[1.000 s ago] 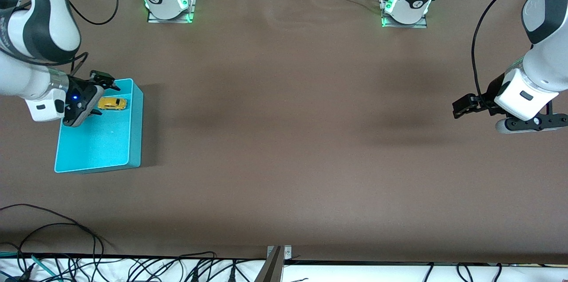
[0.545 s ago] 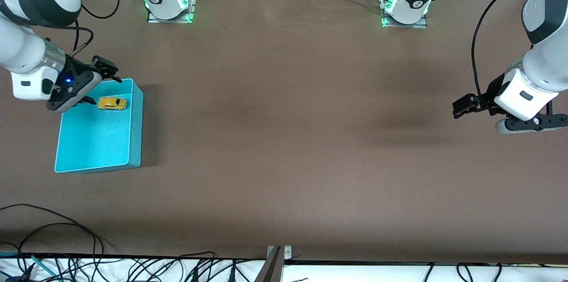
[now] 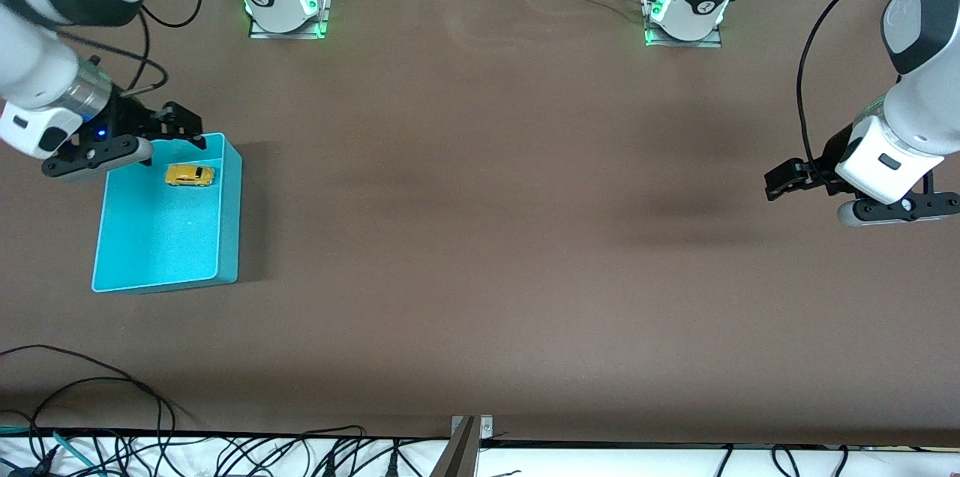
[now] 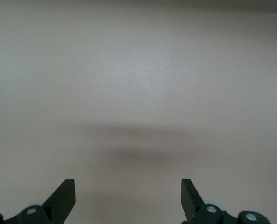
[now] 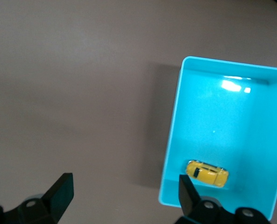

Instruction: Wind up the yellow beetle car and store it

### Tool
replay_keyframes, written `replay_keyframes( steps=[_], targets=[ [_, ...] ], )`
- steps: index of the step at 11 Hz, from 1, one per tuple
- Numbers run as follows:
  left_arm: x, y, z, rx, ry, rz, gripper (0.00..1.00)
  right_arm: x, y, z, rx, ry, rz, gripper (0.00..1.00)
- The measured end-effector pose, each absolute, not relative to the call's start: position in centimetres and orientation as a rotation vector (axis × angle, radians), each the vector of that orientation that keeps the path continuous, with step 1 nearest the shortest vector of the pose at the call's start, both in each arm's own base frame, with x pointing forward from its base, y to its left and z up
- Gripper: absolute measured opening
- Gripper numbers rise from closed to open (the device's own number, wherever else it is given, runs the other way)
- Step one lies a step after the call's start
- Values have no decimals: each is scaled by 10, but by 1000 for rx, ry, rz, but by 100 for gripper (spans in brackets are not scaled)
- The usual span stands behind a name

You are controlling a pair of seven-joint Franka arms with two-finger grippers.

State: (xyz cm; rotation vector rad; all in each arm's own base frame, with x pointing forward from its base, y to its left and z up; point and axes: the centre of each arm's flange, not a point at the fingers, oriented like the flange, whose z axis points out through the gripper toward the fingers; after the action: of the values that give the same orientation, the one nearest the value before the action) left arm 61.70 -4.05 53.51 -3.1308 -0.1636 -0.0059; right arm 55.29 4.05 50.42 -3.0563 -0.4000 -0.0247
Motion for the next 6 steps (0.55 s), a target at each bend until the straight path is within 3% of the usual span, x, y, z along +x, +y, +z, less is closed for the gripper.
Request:
replay_keyframes(
  steps=[3, 6],
  targets=[
    [617, -40, 535, -3131, -164, -6, 100, 537, 91, 535, -3111, -238, -104, 100],
    [617, -40, 535, -3131, -164, -6, 100, 539, 74, 577, -3107, -181, -198, 100]
  ],
)
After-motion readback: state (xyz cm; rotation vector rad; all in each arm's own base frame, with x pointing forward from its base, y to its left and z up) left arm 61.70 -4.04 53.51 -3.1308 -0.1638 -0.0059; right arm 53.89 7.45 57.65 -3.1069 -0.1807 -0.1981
